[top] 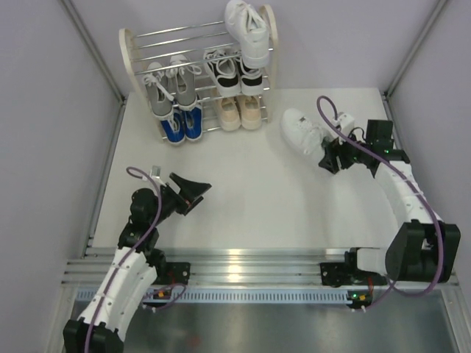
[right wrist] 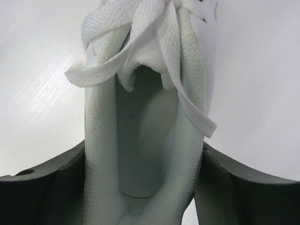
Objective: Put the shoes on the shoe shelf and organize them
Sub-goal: Pick up the shoe at the center of the board.
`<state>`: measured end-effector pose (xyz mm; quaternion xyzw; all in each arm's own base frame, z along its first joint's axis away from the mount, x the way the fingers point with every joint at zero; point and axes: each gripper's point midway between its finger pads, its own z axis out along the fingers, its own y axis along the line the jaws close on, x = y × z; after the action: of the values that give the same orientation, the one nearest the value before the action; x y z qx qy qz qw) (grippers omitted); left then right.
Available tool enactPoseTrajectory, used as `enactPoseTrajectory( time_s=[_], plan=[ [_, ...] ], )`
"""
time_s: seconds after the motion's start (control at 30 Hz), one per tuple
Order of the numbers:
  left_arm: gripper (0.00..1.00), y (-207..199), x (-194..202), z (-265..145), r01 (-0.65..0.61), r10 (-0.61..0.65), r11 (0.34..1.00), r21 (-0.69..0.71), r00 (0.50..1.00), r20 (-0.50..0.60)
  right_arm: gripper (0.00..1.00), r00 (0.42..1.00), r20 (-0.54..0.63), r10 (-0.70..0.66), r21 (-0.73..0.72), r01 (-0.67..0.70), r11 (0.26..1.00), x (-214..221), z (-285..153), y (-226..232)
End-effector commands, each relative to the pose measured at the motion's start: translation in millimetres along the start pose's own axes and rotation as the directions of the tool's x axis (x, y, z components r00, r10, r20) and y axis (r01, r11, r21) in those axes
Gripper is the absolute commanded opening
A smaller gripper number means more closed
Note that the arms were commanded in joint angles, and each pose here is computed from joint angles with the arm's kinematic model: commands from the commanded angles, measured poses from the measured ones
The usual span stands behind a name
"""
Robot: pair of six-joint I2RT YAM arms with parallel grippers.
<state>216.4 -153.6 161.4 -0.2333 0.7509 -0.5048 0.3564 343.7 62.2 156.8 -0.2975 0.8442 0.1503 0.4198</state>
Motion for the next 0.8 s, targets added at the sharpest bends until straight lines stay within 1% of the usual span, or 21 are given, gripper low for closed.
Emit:
enactPoseTrajectory(
  time_s=[0.0, 0.03, 0.07, 0.17, 0.2, 0.27, 0.3, 0.4, 0.47, 0.53, 0.57, 0.6, 0.63, 0.7, 0.73, 0.77],
  plan=[
    [0.98, -41.5, -7.0, 2.5, -0.042, 0.044, 0.990, 0.136, 0.999, -0.012, 0.02, 0.976, 0.144, -0.166, -0.142, 0.186, 0.972, -27.7, -26.4, 44.2],
    [0.98, -43.4, -4.7, 3.3, -0.045, 0.050, 0.989, 0.141, 0.998, -0.031, 0.01, 0.974, 0.141, -0.180, -0.163, 0.202, 0.966, -24.3, -29.5, 53.1],
    [0.98, -43.8, -3.8, 5.1, -0.046, 0.052, 0.989, 0.139, 0.998, -0.042, 0.01, 0.971, 0.126, -0.204, -0.221, 0.228, 0.948, -15.7, -28.2, 73.4],
    [0.98, -45.9, 2.2, 11.8, -0.057, 0.068, 0.990, 0.129, 0.994, -0.085, 0.01, 0.942, 0.170, -0.289, -0.289, 0.328, 0.900, -15.8, -37.9, 111.0],
    [0.98, -48.9, 7.1, 14.5, -0.062, 0.076, 0.990, 0.130, 0.991, -0.109, 0.01, 0.934, 0.179, -0.309, -0.303, 0.351, 0.886, -15.8, -43.2, 121.9],
    [0.98, -52.9, 10.3, 18.4, -0.079, 0.094, 0.988, 0.133, 0.989, -0.114, 0.02, 0.920, 0.197, -0.339, -0.349, 0.389, 0.853, -17.7, -45.6, 145.6],
    [0.98, -55.7, 18.6, 20.2, -0.082, 0.102, 0.987, 0.141, 0.985, -0.140, 0.02, 0.915, 0.207, -0.346, -0.361, 0.400, 0.843, -19.7, -48.0, 153.3],
    [0.98, -67.7, 26.9, 22.3, -0.104, 0.129, 0.980, 0.167, 0.980, -0.153, 0.01, 0.903, 0.237, -0.358, -0.373, 0.425, 0.825, -37.1, -53.0, 170.3],
    [0.98, -72.3, 28.6, 20.2, -0.117, 0.145, 0.976, 0.184, 0.978, -0.148, 0.01, 0.891, 0.274, -0.361, -0.357, 0.443, 0.822, -62.6, -62.4, 176.4],
    [0.98, -74.8, 27.0, 14.0, -0.132, 0.158, 0.970, 0.204, 0.981, -0.117, 0.00, 0.895, 0.266, -0.358, -0.348, 0.435, 0.831, -78.2, -64.1, 177.0],
    [0.98, -81.1, 21.6, 7.3, -0.149, 0.169, 0.963, 0.225, 0.983, -0.071, 0.00, 0.885, 0.282, -0.371, -0.308, 0.450, 0.838, -100.7, -68.5, 171.7],
    [0.98, -82.0, 19.3, 3.6, -0.157, 0.172, 0.961, 0.228, 0.984, -0.049, 0.00, 0.880, 0.290, -0.376, -0.297, 0.456, 0.839, -111.4, -71.1, 171.7],
    [0.98, -82.3, 16.0, 0.0, -0.179, 0.188, 0.957, 0.227, 0.982, -0.020, 0.00, 0.864, 0.325, -0.384, -0.279, 0.476, 0.834, -133.4, -82.1, 176.0],
    [0.98, -81.5, 7.5, -11.6, -0.202, 0.196, 0.958, 0.206, 0.979, 0.049, 0.00, 0.862, 0.322, -0.391, -0.264, 0.478, 0.838, -150.7, -79.2, 176.1],
    [0.98, -81.2, 4.6, -15.5, -0.212, 0.202, 0.957, 0.199, 0.977, 0.072, 0.00, 0.846, 0.360, -0.392, -0.253, 0.493, 0.832, -171.9, -89.0, 184.4],
    [0.98, -77.9, 3.8, -22.9, -0.219, 0.205, 0.958, 0.186, 0.975, 0.090, 0.00, 0.854, 0.344, -0.389, -0.250, 0.483, 0.839, -179.3, -80.5, 183.9]
  ],
)
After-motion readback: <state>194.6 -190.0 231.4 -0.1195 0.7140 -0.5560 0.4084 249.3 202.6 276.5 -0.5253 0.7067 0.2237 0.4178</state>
